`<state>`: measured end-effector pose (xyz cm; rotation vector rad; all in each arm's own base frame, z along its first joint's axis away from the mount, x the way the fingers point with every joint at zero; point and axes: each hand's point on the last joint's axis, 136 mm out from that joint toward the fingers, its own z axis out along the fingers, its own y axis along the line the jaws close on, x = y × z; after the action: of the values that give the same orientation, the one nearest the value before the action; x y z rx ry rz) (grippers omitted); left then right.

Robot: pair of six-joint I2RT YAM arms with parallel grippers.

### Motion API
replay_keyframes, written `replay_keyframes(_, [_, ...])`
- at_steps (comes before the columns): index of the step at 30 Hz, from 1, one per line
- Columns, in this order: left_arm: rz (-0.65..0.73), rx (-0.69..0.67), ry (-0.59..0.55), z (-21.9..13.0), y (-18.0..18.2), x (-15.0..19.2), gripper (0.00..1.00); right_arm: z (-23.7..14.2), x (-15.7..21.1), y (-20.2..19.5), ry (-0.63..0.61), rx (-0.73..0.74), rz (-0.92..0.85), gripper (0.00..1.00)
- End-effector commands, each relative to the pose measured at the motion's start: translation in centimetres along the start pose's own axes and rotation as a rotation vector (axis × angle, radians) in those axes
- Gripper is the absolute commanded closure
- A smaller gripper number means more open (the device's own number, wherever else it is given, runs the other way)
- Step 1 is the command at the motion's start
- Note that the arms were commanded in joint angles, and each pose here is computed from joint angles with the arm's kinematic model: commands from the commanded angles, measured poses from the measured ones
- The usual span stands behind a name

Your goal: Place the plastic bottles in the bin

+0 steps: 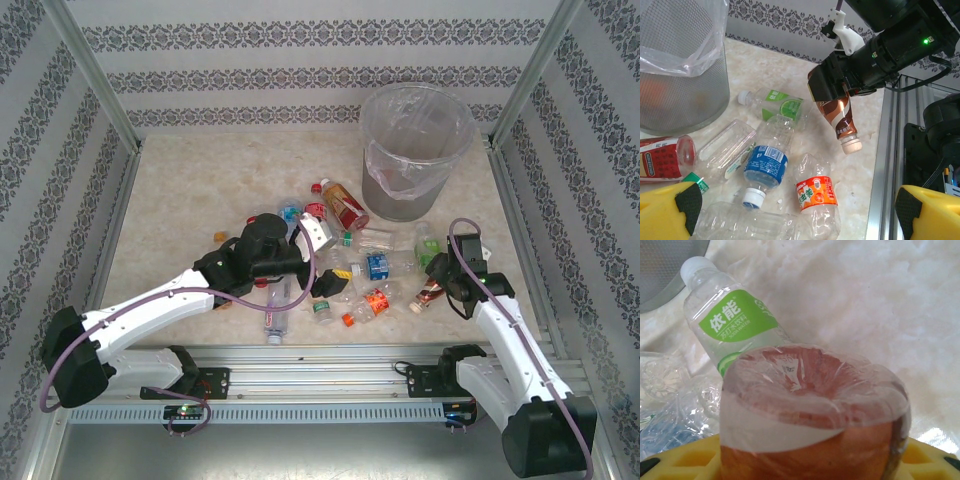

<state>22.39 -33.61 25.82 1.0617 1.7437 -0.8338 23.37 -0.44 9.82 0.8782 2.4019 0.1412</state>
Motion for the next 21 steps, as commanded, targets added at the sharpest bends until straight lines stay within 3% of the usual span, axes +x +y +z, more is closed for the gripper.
replay_keyframes(1, [-0.020,0.006,-0.009,0.6,-0.3,0.2,0.00,-1.0,-0.4,0.0,-0.017,0.006,-0.069,0.46])
replay_keyframes(21, [0.003,-0.016,-0.067,-0.7,0.1,-1.7,0.00,-8.1,-4.5,0.1,-0.239,-0.037,-0.172,0.47])
